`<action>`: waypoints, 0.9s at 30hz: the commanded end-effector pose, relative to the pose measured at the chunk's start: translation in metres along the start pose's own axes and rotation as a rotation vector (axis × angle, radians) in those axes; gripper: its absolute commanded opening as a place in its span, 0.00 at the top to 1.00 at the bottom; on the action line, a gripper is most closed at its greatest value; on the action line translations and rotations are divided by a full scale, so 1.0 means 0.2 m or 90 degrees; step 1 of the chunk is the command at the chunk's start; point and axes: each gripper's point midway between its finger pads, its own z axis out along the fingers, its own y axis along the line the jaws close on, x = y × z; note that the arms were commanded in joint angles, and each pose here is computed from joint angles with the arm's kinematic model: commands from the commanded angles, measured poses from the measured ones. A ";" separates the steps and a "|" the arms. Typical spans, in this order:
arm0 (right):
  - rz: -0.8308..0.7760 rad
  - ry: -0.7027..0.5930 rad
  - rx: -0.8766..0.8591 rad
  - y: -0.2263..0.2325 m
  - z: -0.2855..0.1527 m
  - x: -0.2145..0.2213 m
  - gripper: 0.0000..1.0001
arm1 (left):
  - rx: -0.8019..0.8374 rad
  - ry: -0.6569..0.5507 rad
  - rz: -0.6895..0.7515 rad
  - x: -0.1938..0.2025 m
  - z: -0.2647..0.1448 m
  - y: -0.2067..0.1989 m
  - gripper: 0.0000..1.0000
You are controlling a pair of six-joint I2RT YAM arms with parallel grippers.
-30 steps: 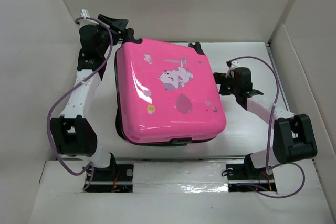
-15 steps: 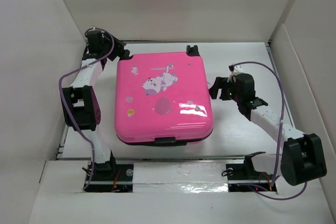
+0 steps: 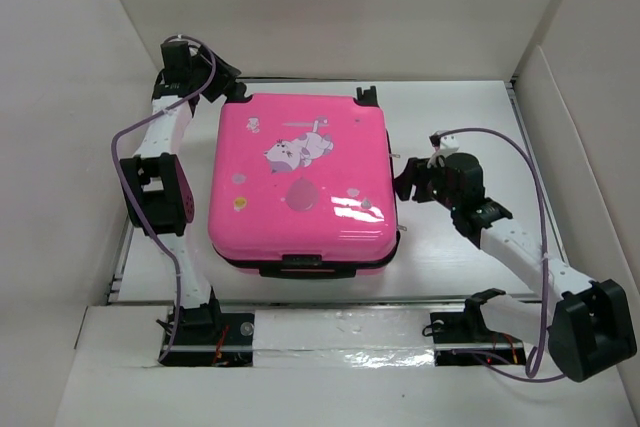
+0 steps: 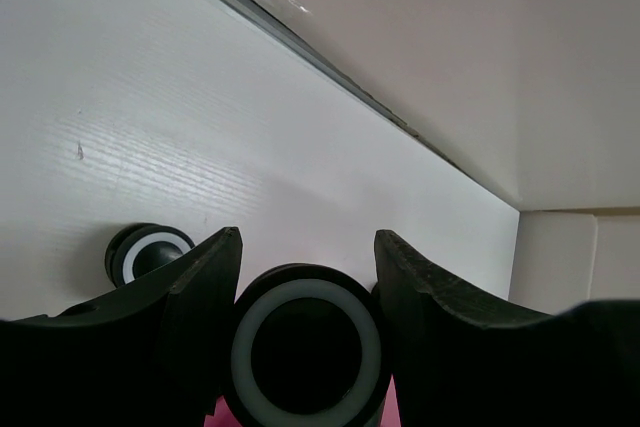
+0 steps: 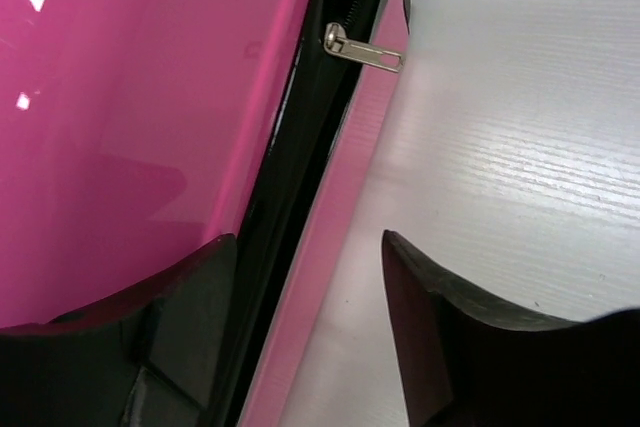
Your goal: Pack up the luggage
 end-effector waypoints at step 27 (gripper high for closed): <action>-0.146 -0.102 -0.364 0.82 -0.63 -0.15 1.00 | 0.086 -0.333 0.083 -0.48 -0.88 -0.48 0.59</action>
